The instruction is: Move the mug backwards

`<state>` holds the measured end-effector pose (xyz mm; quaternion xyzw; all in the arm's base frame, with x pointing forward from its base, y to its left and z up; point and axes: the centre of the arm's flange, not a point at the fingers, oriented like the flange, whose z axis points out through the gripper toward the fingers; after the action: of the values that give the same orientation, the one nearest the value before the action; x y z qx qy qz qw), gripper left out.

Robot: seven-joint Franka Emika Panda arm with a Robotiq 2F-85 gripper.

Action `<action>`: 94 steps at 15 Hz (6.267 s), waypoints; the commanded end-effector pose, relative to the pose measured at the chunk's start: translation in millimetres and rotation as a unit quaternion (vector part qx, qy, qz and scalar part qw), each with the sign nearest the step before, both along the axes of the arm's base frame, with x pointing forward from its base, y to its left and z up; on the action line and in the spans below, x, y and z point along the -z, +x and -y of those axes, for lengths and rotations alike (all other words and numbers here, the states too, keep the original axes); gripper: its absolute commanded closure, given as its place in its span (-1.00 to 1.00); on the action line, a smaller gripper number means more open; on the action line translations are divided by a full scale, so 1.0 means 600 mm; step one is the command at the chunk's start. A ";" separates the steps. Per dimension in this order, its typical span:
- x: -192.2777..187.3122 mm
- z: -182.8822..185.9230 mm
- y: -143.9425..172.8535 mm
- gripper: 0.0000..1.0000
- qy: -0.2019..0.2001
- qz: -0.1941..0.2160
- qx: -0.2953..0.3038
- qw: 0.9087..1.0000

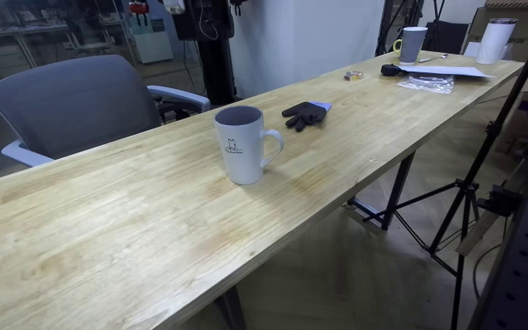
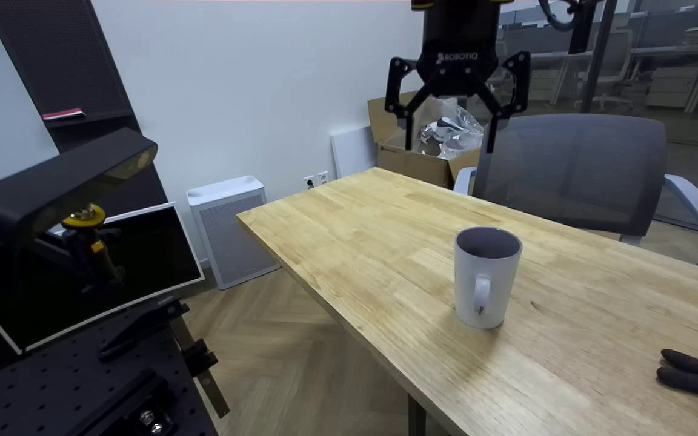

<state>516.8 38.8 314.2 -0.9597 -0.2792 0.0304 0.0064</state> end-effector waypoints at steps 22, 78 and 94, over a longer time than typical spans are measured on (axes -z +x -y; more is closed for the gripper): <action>0.190 -0.004 0.020 -1.00 -0.014 0.026 0.017 0.999; 0.200 0.198 0.176 0.95 -0.045 -0.044 0.096 0.993; 0.249 0.248 0.316 0.95 -0.115 -0.001 0.094 0.989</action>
<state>685.8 -102.3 163.0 -0.9762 -0.1943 0.0579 -0.0771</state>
